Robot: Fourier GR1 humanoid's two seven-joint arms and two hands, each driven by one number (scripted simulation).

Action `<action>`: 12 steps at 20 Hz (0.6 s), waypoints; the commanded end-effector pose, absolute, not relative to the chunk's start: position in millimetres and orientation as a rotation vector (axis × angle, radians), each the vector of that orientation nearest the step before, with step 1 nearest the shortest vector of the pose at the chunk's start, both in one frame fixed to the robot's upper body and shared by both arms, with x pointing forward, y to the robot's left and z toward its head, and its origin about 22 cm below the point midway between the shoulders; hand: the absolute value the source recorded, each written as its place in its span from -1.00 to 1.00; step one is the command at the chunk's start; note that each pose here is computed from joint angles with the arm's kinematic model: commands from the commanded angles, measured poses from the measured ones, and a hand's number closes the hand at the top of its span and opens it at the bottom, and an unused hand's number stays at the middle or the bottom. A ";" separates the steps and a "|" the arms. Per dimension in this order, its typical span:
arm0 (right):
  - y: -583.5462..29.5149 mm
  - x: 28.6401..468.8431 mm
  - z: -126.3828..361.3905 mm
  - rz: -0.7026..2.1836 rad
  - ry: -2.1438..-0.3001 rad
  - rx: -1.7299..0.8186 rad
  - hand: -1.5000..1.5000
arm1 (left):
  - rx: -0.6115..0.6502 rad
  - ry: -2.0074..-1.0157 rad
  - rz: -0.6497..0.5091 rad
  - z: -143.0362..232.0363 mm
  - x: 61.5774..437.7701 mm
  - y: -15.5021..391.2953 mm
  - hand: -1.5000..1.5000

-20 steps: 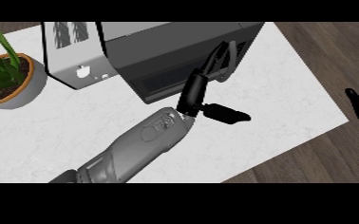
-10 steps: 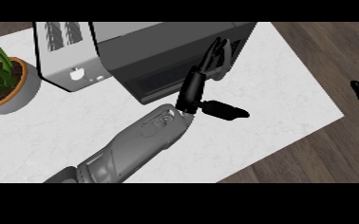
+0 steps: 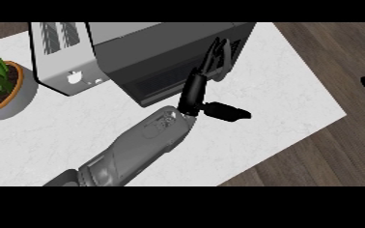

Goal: Pick up the milk, place it into the microwave and close the microwave

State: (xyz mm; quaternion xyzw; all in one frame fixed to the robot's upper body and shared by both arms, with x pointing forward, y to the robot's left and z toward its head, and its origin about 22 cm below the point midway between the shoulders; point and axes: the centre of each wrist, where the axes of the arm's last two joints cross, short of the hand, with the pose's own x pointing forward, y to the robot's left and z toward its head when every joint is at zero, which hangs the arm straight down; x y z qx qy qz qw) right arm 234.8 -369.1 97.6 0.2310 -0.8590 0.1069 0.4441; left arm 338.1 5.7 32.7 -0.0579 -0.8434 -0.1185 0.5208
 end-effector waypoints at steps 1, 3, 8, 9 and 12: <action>-370.2 239.1 105.7 0.274 -2.144 0.583 -1.00 | -0.125 -2.015 -0.259 44.1 348.6 1.3 -1.00; -373.6 239.1 108.4 0.286 -2.137 0.577 -1.00 | -0.121 -2.017 -0.254 40.6 348.8 3.2 -1.00; -371.8 241.2 107.4 0.279 -2.126 0.599 -1.00 | -0.117 -2.029 -0.251 41.7 349.8 2.0 -1.00; -371.2 243.1 111.7 0.295 -2.131 0.606 -1.00 | -0.118 -2.045 -0.255 43.6 349.7 0.5 -1.00; -374.0 242.3 110.2 0.279 -2.117 0.602 -1.00 | -0.121 -2.033 -0.236 44.1 351.3 1.1 -1.00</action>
